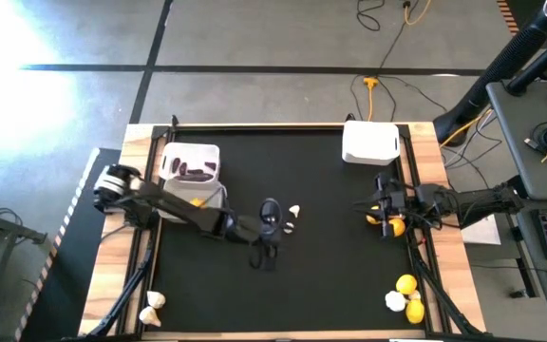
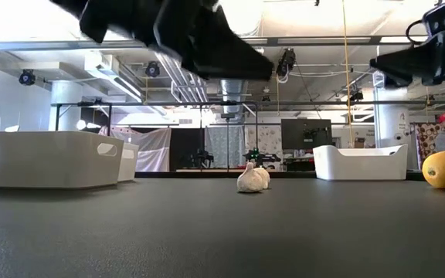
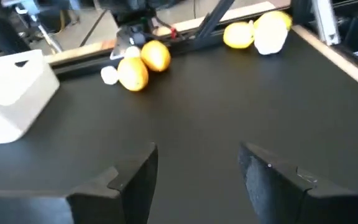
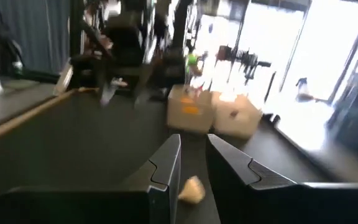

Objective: Sort produce into baskets
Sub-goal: Put the garlic into the right white bin

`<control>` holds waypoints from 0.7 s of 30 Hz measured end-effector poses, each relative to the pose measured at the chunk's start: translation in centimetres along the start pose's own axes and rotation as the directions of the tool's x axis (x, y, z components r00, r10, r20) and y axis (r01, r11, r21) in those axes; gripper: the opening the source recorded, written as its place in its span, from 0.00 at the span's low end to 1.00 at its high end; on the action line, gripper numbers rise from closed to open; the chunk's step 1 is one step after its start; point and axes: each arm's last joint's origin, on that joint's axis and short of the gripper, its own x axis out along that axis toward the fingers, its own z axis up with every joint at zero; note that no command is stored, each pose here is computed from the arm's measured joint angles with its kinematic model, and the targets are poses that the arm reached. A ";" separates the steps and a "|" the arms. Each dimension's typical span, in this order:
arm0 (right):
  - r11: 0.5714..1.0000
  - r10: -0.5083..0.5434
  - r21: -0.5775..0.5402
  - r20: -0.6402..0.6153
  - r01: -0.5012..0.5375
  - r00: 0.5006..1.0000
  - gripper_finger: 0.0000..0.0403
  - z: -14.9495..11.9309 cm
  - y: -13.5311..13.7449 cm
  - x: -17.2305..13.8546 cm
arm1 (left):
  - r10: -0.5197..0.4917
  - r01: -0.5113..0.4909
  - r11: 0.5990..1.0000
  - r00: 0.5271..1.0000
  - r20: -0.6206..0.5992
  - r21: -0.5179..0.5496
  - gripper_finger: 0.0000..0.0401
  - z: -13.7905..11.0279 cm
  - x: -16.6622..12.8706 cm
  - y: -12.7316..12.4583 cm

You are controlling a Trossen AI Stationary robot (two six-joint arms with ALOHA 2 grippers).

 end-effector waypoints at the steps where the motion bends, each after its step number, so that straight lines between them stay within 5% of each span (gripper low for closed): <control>1: 1.000 0.002 -0.026 0.041 -0.001 0.999 0.17 0.4 0.0 0.0 | 0.022 -0.022 1.000 1.000 -0.005 -0.010 0.51 -0.7 0.4 -0.3; 5: 0.985 0.163 -0.083 0.215 -0.148 0.963 0.17 1.8 0.2 -0.2 | 0.180 -0.182 0.983 0.981 -0.077 -0.016 0.51 -3.2 1.2 -0.2; 10: 0.911 0.409 -0.184 0.291 -0.369 0.865 0.17 2.3 0.9 -0.6 | 0.266 -0.269 0.963 0.958 -0.106 -0.021 0.53 -4.8 0.9 0.1; 17: 0.890 0.452 -0.178 0.227 -0.419 0.863 0.17 1.7 1.1 0.0 | 0.115 -0.138 0.971 0.985 -0.127 -0.195 0.56 -7.9 0.3 1.5; 21: 0.890 0.455 -0.146 0.212 -0.432 0.865 0.17 1.7 1.2 0.6 | 0.138 -0.166 0.970 0.978 -0.158 -0.178 0.55 -9.0 0.5 1.9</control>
